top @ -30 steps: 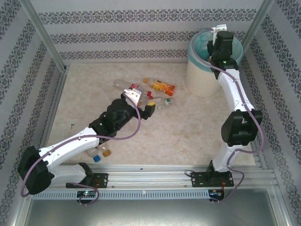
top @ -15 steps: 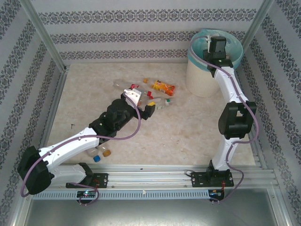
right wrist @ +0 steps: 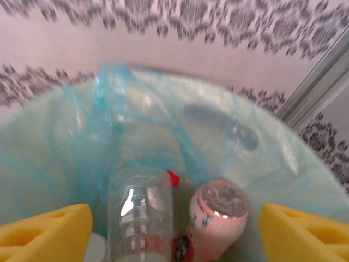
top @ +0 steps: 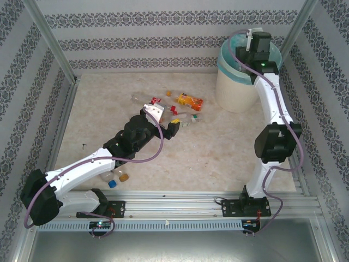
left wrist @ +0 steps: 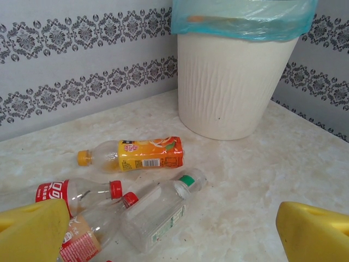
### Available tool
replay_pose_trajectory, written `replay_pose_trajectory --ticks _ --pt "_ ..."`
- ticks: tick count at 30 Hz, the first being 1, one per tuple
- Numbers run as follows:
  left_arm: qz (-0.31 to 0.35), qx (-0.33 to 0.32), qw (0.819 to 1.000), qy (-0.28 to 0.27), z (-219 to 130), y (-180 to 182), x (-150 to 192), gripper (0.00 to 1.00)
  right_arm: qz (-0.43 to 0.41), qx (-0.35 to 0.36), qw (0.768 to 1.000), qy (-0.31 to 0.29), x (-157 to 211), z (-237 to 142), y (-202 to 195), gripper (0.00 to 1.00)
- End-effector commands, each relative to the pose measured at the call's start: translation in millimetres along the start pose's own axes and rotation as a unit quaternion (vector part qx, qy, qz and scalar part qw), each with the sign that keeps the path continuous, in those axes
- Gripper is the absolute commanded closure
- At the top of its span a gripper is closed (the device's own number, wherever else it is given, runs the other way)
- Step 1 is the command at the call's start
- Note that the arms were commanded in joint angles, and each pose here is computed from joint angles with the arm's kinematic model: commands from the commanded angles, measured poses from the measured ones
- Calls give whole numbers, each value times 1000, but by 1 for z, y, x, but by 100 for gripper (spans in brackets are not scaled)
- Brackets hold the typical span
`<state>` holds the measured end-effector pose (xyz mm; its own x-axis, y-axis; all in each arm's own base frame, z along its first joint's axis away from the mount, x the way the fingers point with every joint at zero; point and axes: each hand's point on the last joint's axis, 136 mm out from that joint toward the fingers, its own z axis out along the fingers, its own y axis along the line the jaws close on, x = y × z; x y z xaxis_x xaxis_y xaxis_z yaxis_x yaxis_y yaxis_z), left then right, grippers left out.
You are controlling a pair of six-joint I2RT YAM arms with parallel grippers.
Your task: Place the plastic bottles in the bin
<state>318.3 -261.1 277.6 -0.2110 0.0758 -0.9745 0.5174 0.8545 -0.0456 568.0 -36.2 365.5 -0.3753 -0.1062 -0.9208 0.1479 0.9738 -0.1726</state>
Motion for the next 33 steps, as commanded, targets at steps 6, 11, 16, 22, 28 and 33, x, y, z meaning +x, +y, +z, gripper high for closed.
replay_pose_trajectory --ticks 6,11,16,22,28,33 --pt "-15 -3 1000 -3 2 1 1 2 28 -37 998 -35 -45 -21 8 36" --pt "-9 -13 1000 -1 -1 5 1 2 34 -43 998 0 -20 -3 17 40" --pt "-9 -27 999 17 -1 11 3 2 45 -55 997 23 -5 4 23 43" --pt "-27 -57 995 80 -4 31 12 3 55 -85 995 -14 -37 -31 36 40" --pt "-81 -122 972 183 -28 77 42 3 39 -114 989 -80 -79 -93 61 35" --pt "-223 -208 909 285 -73 121 92 2 4 -155 979 -133 -92 -150 111 33"
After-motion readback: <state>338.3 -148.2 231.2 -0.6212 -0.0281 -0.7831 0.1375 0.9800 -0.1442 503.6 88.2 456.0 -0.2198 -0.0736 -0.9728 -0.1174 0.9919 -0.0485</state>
